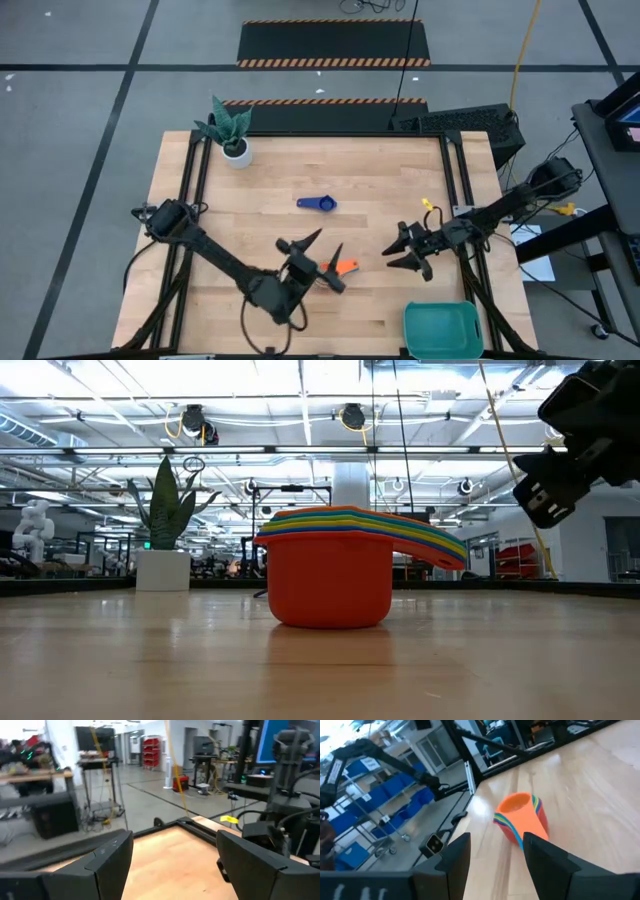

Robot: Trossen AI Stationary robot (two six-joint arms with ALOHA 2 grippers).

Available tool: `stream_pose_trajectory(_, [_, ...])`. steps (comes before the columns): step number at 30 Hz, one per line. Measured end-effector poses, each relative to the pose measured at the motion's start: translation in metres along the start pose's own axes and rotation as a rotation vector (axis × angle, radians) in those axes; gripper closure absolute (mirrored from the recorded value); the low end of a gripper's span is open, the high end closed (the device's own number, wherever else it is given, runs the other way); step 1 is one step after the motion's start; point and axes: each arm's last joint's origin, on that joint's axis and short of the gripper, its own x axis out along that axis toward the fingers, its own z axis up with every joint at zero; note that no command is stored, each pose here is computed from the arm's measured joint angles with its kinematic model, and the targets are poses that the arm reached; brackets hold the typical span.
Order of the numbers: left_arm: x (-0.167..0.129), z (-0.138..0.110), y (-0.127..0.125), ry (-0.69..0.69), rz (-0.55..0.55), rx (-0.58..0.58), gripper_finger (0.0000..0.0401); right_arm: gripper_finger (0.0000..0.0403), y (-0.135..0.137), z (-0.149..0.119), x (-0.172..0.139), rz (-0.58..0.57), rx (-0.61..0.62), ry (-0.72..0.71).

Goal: Nest measuring cups in basket
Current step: Stack the dark blue measuring cup on top of the orange measuring cup

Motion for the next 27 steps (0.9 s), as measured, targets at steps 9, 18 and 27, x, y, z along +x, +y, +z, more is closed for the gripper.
stream_pose_trajectory(9, [0.063, -0.015, -0.005, 0.094, -0.226, 0.044, 0.0155, 0.0227, 0.012, -0.001, -0.003, 0.079, -0.017, 0.003])
stream_pose_trajectory(18, [0.128, -0.012, 0.013, 0.353, -0.324, 0.015, 0.0256, 0.0227, 0.017, -0.004, -0.005, 0.085, -0.044, 0.004])
stream_pose_trajectory(27, [0.178, -0.027, 0.050, 0.648, -0.372, 0.113, 0.0283, 0.0227, 0.016, -0.004, -0.005, 0.065, -0.032, -0.003])
